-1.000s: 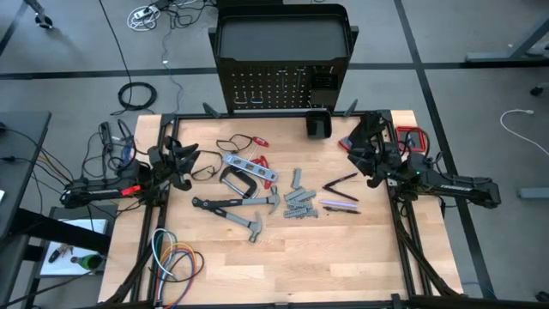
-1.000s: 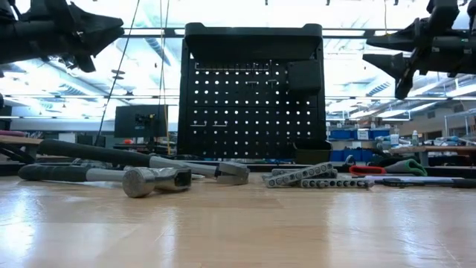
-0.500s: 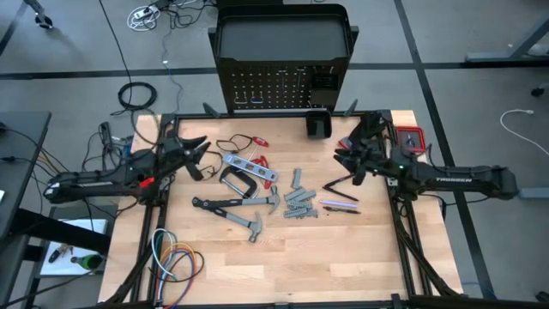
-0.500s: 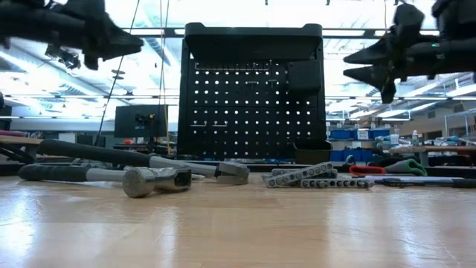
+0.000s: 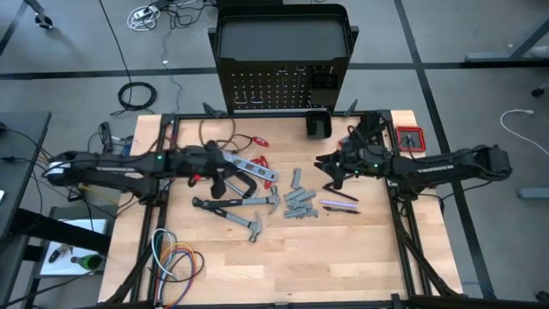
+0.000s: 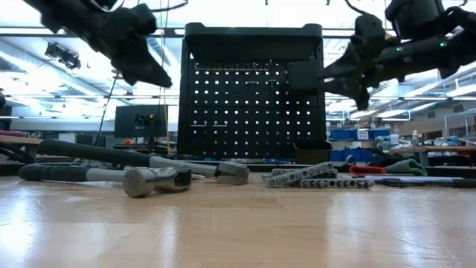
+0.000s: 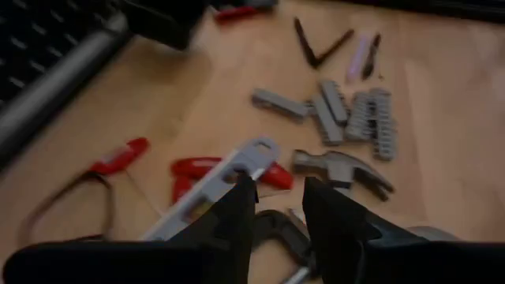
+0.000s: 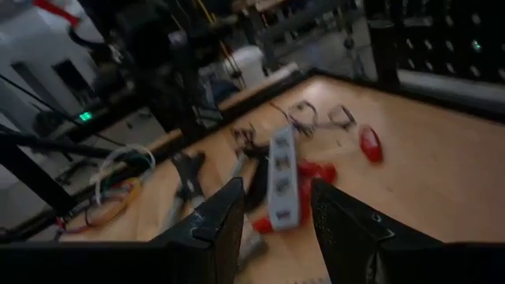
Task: Hang tools onto peg board
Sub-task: Hang the top hammer onto the peg board
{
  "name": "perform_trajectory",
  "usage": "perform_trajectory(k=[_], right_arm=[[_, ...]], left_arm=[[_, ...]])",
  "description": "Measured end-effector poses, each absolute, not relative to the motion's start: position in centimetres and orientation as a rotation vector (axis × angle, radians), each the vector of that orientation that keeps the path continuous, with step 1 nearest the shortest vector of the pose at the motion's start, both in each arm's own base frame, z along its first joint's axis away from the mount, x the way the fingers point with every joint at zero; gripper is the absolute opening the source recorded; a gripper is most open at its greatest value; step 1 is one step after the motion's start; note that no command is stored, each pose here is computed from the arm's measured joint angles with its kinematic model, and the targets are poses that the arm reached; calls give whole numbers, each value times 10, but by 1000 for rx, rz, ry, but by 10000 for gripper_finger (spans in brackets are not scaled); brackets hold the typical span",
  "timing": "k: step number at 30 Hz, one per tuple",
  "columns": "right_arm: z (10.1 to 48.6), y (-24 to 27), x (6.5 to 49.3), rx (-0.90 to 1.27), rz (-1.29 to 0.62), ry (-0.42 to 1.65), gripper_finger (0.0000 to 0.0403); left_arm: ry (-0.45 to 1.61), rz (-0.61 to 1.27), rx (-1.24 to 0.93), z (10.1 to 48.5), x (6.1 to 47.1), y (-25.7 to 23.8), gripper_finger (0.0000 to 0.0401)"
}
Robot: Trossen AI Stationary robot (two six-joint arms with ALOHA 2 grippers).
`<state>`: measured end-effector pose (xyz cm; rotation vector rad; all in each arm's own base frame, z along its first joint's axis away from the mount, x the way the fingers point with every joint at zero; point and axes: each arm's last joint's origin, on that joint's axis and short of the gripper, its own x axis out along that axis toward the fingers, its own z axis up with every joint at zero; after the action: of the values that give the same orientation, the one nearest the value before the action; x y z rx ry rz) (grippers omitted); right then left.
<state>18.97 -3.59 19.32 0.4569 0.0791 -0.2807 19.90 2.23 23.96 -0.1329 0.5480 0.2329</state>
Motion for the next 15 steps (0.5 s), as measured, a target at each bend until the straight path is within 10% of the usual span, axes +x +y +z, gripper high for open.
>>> perform_trajectory(k=[15], right_arm=[[188,-35,188,433,-285,142,155]], left_arm=[[844,88,-201,196,277,-9,137]])
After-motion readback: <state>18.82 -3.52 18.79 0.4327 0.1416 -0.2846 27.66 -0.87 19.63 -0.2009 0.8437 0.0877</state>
